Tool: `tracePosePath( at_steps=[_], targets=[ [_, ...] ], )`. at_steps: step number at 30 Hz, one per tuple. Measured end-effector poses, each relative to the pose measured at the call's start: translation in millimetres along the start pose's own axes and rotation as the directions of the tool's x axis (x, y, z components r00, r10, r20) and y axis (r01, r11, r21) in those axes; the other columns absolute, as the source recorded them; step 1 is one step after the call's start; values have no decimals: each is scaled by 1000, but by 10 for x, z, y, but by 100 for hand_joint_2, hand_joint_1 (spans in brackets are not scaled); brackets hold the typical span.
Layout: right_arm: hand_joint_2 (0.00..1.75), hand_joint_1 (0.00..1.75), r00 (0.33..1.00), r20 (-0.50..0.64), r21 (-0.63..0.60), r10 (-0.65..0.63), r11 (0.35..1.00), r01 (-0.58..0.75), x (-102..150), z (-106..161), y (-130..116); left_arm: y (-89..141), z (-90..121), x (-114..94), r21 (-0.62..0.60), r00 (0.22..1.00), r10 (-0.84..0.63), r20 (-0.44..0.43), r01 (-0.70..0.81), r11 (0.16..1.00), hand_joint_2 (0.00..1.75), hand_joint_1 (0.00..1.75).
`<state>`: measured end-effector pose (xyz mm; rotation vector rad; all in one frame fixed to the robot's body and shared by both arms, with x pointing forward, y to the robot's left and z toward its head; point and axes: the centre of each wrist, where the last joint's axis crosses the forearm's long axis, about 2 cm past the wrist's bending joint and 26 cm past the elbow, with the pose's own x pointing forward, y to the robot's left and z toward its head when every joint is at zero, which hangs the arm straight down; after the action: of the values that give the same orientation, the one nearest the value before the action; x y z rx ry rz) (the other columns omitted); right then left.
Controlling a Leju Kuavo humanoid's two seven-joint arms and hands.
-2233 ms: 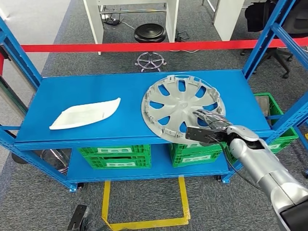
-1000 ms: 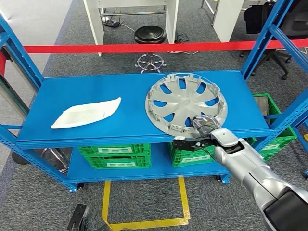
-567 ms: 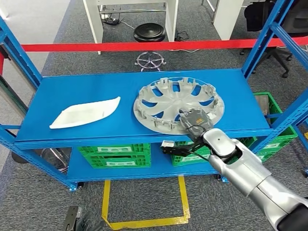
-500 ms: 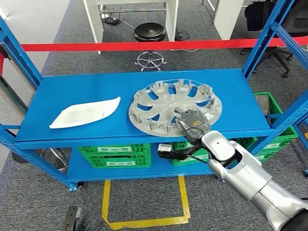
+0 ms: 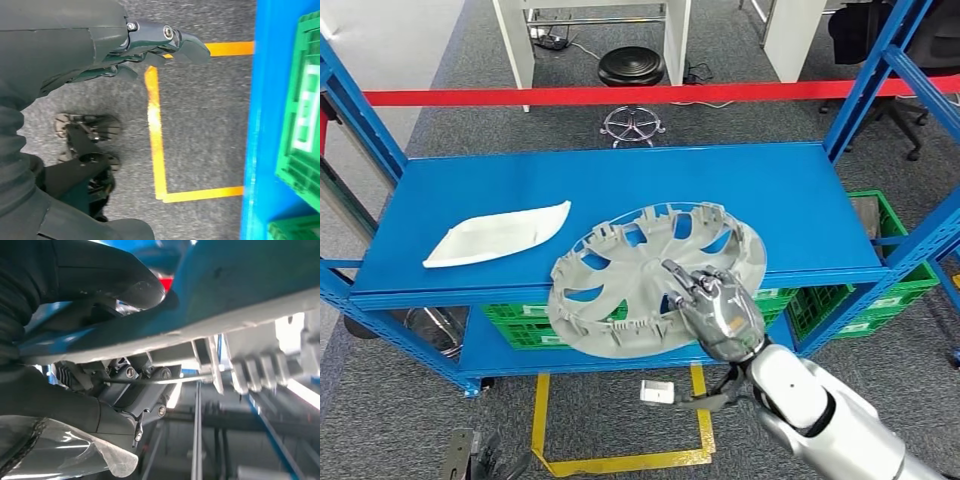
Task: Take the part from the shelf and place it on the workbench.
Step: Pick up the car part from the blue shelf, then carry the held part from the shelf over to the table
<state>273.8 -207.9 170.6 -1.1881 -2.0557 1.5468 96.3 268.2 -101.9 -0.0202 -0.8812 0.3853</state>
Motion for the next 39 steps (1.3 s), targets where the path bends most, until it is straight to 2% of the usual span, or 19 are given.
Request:
tracePosePath(
  at_steps=[5, 11, 19, 28, 35, 39],
  targets=[
    [175, 175, 990, -15, -125, -141, 983, 138, 315, 344, -35, -26, -34, 40, -1, 999, 19, 50, -19, 1000, 175, 0],
    [175, 175, 962, -49, -270, -268, 931, 245, 536, 524, -131, -38, -52, 63, 3, 996, 34, 86, -35, 999, 175, 0],
    [175, 175, 935, -61, -350, -351, 884, 309, 627, 641, -209, -55, -63, 76, 1, 991, 51, 127, -51, 999, 175, 0],
    [175, 175, 886, -4, -495, -463, 771, 401, 672, 639, -367, -26, -75, 93, 31, 987, 61, 148, -66, 997, 175, 0],
    [175, 175, 803, 22, -559, -595, 659, 503, 722, 655, -369, -13, -69, 87, 48, 986, 74, 150, -81, 996, 175, 0],
    [175, 175, 759, 9, -576, -651, 617, 536, 758, 674, -358, -3, -68, 86, 60, 985, 76, 152, -86, 995, 175, 0]
  ],
)
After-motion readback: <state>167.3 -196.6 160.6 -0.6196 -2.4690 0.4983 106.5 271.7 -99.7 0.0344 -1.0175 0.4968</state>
